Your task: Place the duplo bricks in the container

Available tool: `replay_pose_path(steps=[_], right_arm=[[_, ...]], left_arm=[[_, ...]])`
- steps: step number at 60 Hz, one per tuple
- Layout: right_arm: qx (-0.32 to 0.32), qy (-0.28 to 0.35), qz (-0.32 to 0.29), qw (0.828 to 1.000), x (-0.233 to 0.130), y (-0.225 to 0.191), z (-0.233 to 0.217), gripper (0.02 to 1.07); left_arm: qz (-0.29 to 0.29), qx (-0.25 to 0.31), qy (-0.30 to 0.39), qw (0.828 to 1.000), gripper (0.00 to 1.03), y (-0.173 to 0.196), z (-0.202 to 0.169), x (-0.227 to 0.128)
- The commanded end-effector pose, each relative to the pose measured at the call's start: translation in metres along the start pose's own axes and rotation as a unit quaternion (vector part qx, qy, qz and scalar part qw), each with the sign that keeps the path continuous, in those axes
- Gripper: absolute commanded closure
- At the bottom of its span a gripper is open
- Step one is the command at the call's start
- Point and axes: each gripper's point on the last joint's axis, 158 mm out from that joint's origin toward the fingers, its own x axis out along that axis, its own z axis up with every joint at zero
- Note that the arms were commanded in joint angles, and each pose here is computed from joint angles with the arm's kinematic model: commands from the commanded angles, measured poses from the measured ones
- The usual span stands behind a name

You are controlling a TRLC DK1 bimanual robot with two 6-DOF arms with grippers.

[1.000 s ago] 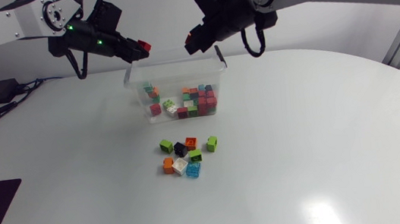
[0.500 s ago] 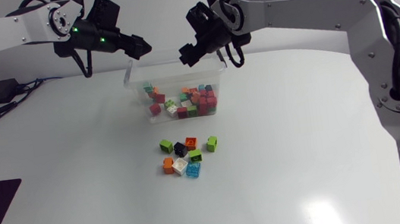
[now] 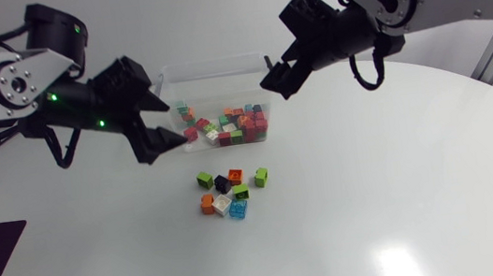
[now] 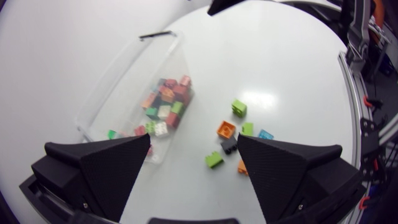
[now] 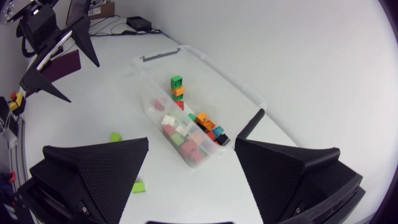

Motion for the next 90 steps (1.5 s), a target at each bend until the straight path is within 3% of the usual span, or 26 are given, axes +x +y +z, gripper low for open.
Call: replay_pose_path(steps=[1, 7, 26, 48, 57, 68, 73, 76, 83, 90], right_arm=[[-0.028, 0.022, 0.023, 0.999, -0.002, 0.02, -0.027, 0.06], [-0.046, 0.045, 0.048, 0.997, 0.0, 0.043, -0.054, 0.06], [-0.073, 0.103, 0.117, 0.985, 0.032, 0.092, -0.115, 0.06], [-0.071, 0.144, 0.139, 0.977, 0.08, 0.099, -0.149, 0.07], [-0.07, 0.156, 0.131, 0.976, 0.098, 0.097, -0.154, 0.07], [-0.063, 0.17, 0.123, 0.976, 0.114, 0.092, -0.161, 0.1], [-0.059, 0.175, 0.125, 0.975, 0.118, 0.093, -0.165, 0.14], [-0.055, 0.179, 0.126, 0.974, 0.121, 0.093, -0.168, 0.17], [-0.058, 0.186, 0.132, 0.972, 0.125, 0.101, -0.173, 0.18], [-0.059, 0.191, 0.138, 0.97, 0.127, 0.109, -0.176, 0.3]], left_arm=[[-0.04, 0.048, 0.017, 0.998, 0.06, -0.029, -0.017, 0.008], [-0.081, 0.086, 0.035, 0.992, 0.06, -0.058, -0.037, 0.02], [-0.176, 0.116, 0.079, 0.974, 0.07, -0.101, -0.083, 0.069], [-0.2, 0.12, 0.102, 0.967, 0.07, -0.107, -0.108, 0.103], [-0.215, 0.124, 0.109, 0.963, 0.12, -0.115, -0.112, 0.113], [-0.225, 0.127, 0.112, 0.96, 0.32, -0.119, -0.113, 0.125], [-0.227, 0.127, 0.115, 0.959, 0.51, -0.12, -0.114, 0.128], [-0.228, 0.128, 0.117, 0.958, 0.68, -0.12, -0.115, 0.13], [-0.231, 0.128, 0.121, 0.957, 0.71, -0.123, -0.115, 0.132], [-0.241, 0.128, 0.131, 0.953, 0.73, -0.128, -0.117, 0.133]])
